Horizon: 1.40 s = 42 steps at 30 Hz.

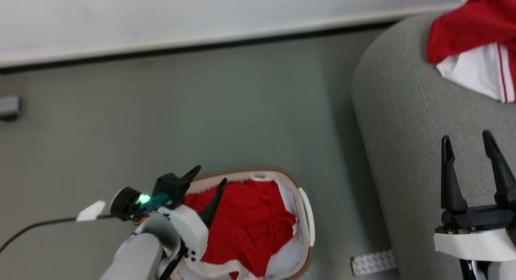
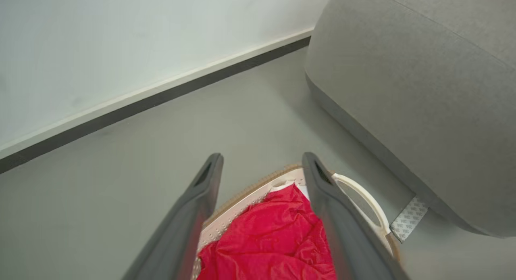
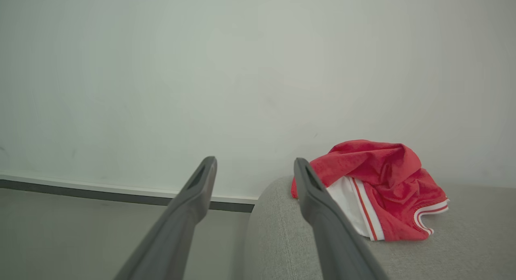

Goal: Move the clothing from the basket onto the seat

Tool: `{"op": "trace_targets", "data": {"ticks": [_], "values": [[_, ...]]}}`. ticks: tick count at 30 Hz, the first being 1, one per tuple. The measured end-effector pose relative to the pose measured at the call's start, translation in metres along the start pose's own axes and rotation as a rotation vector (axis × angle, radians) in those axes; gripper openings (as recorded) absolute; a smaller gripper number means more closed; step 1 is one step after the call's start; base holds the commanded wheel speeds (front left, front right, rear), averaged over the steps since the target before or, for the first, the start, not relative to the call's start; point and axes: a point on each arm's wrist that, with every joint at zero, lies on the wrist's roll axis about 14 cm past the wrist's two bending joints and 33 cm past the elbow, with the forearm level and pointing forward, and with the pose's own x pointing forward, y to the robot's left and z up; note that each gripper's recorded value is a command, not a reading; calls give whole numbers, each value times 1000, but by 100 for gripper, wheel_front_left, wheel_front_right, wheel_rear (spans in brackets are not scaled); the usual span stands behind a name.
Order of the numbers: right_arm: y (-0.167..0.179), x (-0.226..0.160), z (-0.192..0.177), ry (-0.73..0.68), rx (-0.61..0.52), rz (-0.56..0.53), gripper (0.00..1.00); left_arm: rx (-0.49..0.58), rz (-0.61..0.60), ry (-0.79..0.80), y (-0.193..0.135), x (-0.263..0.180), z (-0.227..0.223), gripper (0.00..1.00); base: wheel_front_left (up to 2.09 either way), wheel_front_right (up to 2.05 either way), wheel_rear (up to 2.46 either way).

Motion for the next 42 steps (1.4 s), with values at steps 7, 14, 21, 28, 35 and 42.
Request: {"op": "trace_targets", "data": {"ticks": [7, 14, 21, 28, 35, 42], "values": [[0, 27, -40, 62, -49, 15, 100, -5, -175, 313, -37, 50, -109, 100, 0, 0, 0], [4, 36, -81, 135, -114, 45, 100, -14, -260, 522, -51, 66, -193, 100, 0, 0, 0], [-1, 30, -120, 224, -145, 43, 100, -7, -295, 626, -51, 76, -249, 100, 0, 0, 0], [-4, 10, -139, 306, -156, 34, 100, -3, -299, 673, -52, 75, -273, 100, 1, 1, 1], [7, 5, -143, 335, -145, 60, 100, -24, -265, 654, -41, 74, -275, 100, 17, 17, 17], [13, 3, -146, 352, -133, 72, 100, -36, -250, 650, -36, 72, -275, 100, 0, 0, 0]]}}
